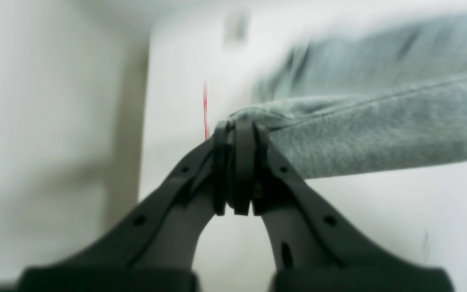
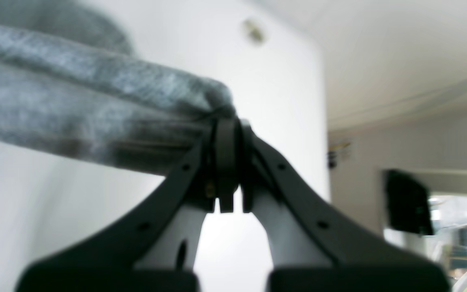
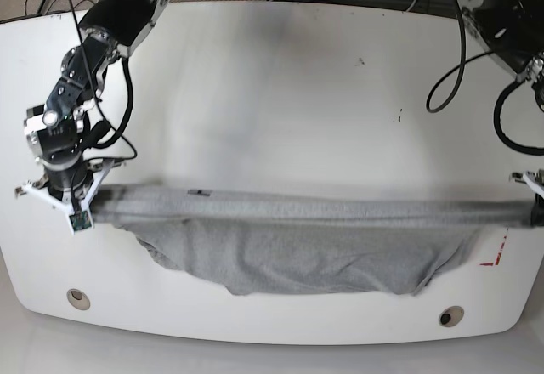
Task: Fold the T-shirt properly
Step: 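Lay the shirt flat and drag its edge back with both grippers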
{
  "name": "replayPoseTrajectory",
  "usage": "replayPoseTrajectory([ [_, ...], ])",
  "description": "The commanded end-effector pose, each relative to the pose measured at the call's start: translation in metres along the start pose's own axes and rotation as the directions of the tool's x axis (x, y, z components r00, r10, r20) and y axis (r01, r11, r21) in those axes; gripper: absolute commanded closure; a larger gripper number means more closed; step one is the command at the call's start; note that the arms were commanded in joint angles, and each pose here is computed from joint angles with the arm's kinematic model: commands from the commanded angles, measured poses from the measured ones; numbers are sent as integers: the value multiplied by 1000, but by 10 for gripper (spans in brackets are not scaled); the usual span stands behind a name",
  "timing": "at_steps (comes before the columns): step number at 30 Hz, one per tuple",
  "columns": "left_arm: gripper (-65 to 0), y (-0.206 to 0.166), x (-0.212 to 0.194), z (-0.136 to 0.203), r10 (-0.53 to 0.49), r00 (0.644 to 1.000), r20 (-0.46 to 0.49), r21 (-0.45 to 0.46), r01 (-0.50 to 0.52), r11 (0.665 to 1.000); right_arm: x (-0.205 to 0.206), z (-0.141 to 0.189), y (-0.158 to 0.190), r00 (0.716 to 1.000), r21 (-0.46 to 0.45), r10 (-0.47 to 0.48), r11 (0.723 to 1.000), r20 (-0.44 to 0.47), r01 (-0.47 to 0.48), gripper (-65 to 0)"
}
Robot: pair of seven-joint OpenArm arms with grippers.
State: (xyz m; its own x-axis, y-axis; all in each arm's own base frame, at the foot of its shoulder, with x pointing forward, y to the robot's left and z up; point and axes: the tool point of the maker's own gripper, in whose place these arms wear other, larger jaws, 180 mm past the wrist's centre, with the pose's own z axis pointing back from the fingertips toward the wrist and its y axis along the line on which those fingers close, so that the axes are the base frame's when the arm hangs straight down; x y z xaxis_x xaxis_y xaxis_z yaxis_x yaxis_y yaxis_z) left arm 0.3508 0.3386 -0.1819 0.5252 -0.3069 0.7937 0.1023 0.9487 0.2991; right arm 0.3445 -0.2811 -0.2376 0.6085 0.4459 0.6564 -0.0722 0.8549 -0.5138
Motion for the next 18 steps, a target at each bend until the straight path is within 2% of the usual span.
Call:
replayPoseTrajectory([
  [1, -10, 2, -7, 7, -20, 1000, 20, 10, 19, 1000, -11, 4, 5, 1000, -5, -22, 1000, -2, 22, -8],
  [4, -10, -6, -43, 8, -18, 999, -47, -12, 17, 1000, -43, 7, 25, 997, 36, -37, 999, -68, 40, -8],
  [11, -10, -7, -98, 23, 2, 989, -148, -6, -3, 1000, -92, 17, 57, 983, 100, -47, 993, -180, 66, -8],
  [18, -10, -6, -159, 48, 16, 954, -300, 3, -16, 1000, -134, 31, 77, 961, 148, -12, 987, -275, 54, -8],
])
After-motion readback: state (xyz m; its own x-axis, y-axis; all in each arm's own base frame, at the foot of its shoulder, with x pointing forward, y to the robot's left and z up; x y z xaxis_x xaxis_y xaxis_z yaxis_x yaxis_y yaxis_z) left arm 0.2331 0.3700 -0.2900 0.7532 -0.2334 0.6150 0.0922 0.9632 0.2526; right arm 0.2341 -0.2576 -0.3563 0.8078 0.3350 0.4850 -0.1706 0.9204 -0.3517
